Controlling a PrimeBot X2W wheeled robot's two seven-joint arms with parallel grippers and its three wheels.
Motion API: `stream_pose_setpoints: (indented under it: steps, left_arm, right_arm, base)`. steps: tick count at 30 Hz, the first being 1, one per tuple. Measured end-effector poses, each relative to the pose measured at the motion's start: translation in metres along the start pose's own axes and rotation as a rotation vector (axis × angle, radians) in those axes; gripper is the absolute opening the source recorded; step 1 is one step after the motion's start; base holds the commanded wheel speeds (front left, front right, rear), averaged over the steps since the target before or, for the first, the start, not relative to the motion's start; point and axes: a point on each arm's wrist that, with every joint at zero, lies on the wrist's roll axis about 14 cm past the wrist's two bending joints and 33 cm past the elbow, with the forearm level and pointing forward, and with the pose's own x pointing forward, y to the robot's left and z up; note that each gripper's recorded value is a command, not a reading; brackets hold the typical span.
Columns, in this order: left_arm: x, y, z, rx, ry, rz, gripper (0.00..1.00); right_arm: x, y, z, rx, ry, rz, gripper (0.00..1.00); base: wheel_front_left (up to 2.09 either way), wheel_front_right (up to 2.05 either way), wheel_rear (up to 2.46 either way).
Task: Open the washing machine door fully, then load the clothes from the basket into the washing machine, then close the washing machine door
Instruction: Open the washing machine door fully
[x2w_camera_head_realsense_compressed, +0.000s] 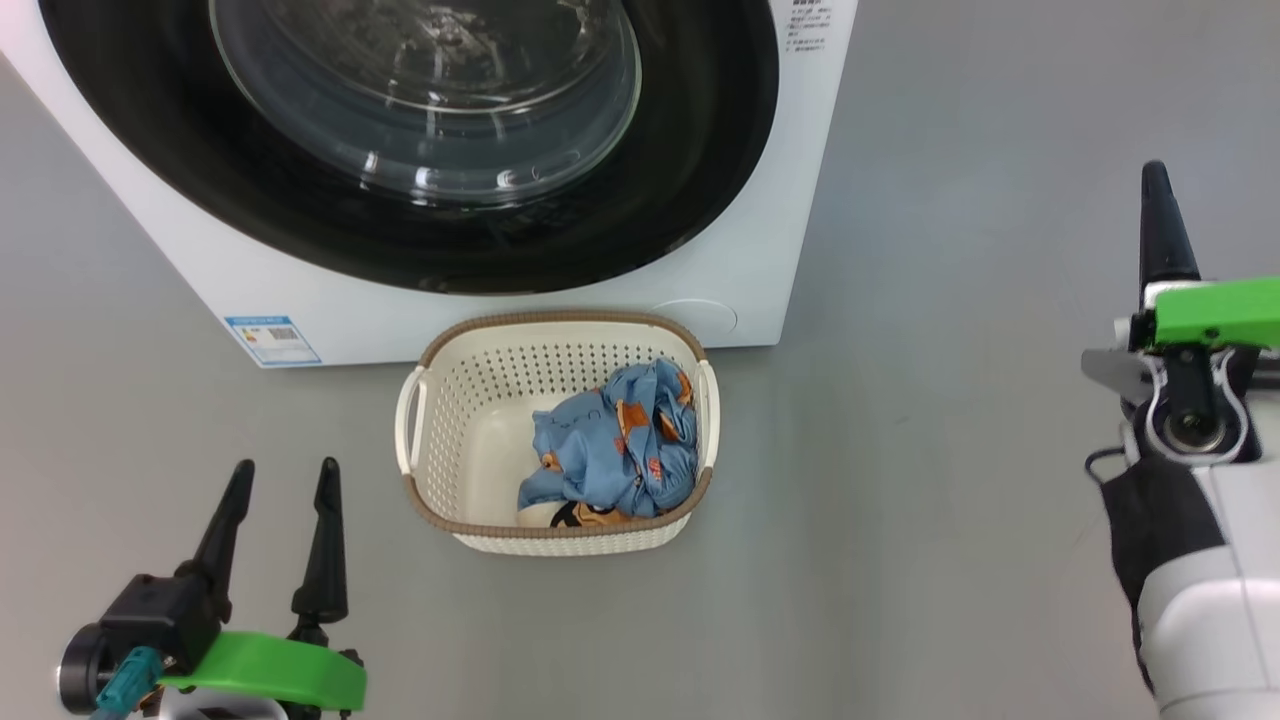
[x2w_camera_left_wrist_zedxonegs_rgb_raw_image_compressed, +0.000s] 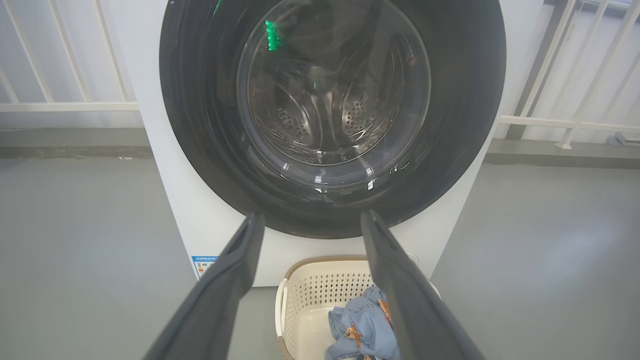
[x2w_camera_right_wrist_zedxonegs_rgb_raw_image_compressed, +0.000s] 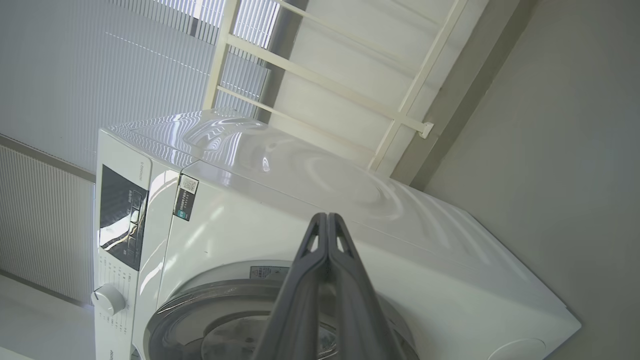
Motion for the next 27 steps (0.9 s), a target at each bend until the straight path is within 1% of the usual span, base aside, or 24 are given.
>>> stream_pose_setpoints:
  steps: [4, 8, 12, 17, 20, 27]
  left_arm:
    - [0.002, -0.003, -0.009, -0.007, 0.025, -0.006, 1.0]
    - [0.008, -0.007, -0.015, -0.017, 0.035, -0.014, 1.0]
    - [0.014, -0.008, -0.019, -0.019, 0.043, -0.02, 1.0]
    - [0.021, -0.01, -0.024, -0.02, 0.052, -0.026, 1.0]
    - [0.027, -0.011, -0.026, -0.02, 0.052, -0.031, 1.0]
    - [0.04, -0.01, -0.035, -0.025, 0.064, -0.033, 1.0]
  right_arm:
    - [0.018, -0.002, -0.009, 0.066, 0.098, -0.018, 0.0]
    - [0.037, 0.003, -0.012, 0.082, 0.172, -0.013, 0.0]
    - [0.053, 0.009, -0.027, 0.117, 0.28, -0.005, 0.0]
    - [0.07, 0.023, -0.045, 0.221, 0.395, 0.027, 0.0]
    - [0.083, 0.032, -0.05, 0.257, 0.432, 0.048, 0.0]
    - [0.113, 0.036, -0.06, 0.245, 0.471, 0.058, 0.0]
  base:
    - [0.0, 0.0, 0.0]
    - [0.0, 0.0, 0.0]
    - [0.0, 0.0, 0.0]
    - [0.0, 0.0, 0.0]
    - [0.0, 0.0, 0.0]
    - [0.0, 0.0, 0.0]
